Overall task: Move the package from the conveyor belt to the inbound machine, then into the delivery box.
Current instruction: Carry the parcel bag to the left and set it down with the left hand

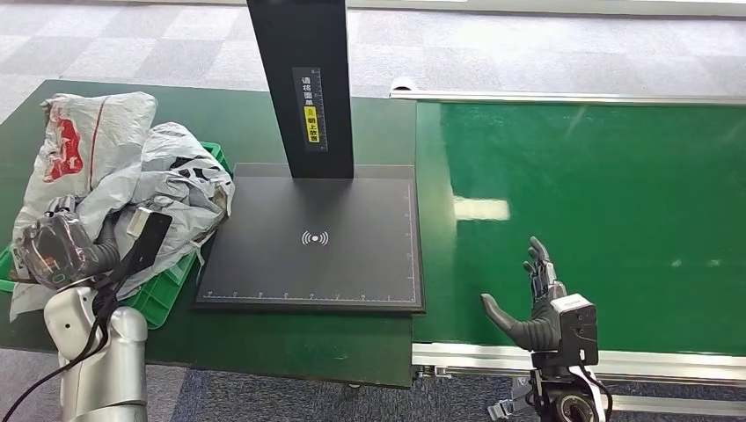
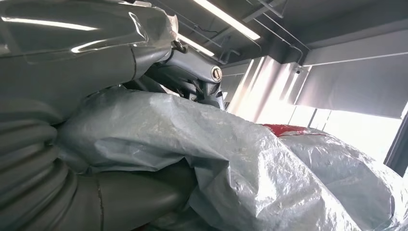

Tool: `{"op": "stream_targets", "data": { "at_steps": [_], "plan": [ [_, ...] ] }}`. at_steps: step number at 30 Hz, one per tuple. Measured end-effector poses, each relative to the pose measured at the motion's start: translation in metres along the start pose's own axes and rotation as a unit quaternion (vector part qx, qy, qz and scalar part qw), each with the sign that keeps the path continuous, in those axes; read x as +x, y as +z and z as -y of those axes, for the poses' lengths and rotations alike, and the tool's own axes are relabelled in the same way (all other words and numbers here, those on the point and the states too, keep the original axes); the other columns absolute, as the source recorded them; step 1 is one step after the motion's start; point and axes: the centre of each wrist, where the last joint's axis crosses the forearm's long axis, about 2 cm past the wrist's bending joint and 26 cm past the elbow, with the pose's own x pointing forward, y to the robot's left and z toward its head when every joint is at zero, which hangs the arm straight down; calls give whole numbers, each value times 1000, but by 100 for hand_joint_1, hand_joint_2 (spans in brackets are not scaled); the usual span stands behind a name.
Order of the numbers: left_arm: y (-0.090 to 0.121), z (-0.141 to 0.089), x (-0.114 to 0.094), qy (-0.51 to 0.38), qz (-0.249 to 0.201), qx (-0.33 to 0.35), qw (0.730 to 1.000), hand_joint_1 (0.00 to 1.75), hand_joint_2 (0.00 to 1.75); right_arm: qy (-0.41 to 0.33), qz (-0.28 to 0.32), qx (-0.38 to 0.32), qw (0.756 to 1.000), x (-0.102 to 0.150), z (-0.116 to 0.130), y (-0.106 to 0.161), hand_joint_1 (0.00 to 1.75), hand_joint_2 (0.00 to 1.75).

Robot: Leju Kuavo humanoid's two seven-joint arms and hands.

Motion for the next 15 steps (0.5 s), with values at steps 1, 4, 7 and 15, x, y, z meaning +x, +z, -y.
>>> {"op": "stream_targets", "data": {
  "at_steps": [1,4,7,15],
  "plan": [
    [0,1,0,-1,3,-3,1000,175,175,0,0,0,1000,0,0,0,0,175],
    [1,5,-1,-4,-1,-24,1000,175,175,0,-1,0,1000,0,1,1,0,175],
    [3,13,1,-4,-22,-63,998,175,175,2,-2,-2,1000,0,1,2,0,175],
    [0,20,6,40,-34,-78,996,95,175,5,-4,-6,1000,2,4,6,0,175]
  ]
}}
